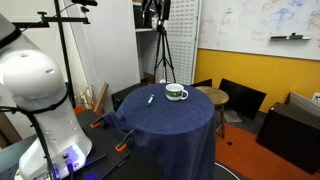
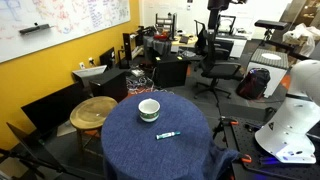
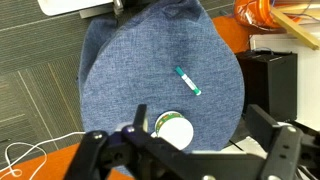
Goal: Pick up the marker and put it in the cup
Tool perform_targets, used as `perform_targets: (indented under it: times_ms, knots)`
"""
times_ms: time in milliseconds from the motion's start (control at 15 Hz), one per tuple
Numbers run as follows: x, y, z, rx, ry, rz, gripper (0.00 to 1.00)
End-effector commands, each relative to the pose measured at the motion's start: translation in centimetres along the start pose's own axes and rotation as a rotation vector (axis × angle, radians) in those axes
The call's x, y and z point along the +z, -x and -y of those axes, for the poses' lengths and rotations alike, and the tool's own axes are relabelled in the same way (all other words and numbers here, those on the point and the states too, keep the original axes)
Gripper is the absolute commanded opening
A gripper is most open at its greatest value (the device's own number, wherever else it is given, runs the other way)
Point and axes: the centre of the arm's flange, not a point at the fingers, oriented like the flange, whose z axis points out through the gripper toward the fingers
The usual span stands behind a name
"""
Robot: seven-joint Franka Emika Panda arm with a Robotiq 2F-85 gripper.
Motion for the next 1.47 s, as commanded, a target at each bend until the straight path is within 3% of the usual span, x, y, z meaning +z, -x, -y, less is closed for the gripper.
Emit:
perform_targets:
  times_ms: [0, 333, 533, 1400]
  knots:
    - [0.0, 0.0, 0.0, 0.000, 0.000, 0.000, 1.00]
    - [0.0, 0.0, 0.0, 0.000, 0.000, 0.000, 1.00]
    - [0.4, -0.4, -0.2, -0.039, 0.047, -0.017, 1.00]
    - [5.0, -2.2, -2.6, -0.538, 0.338, 0.056, 1.00]
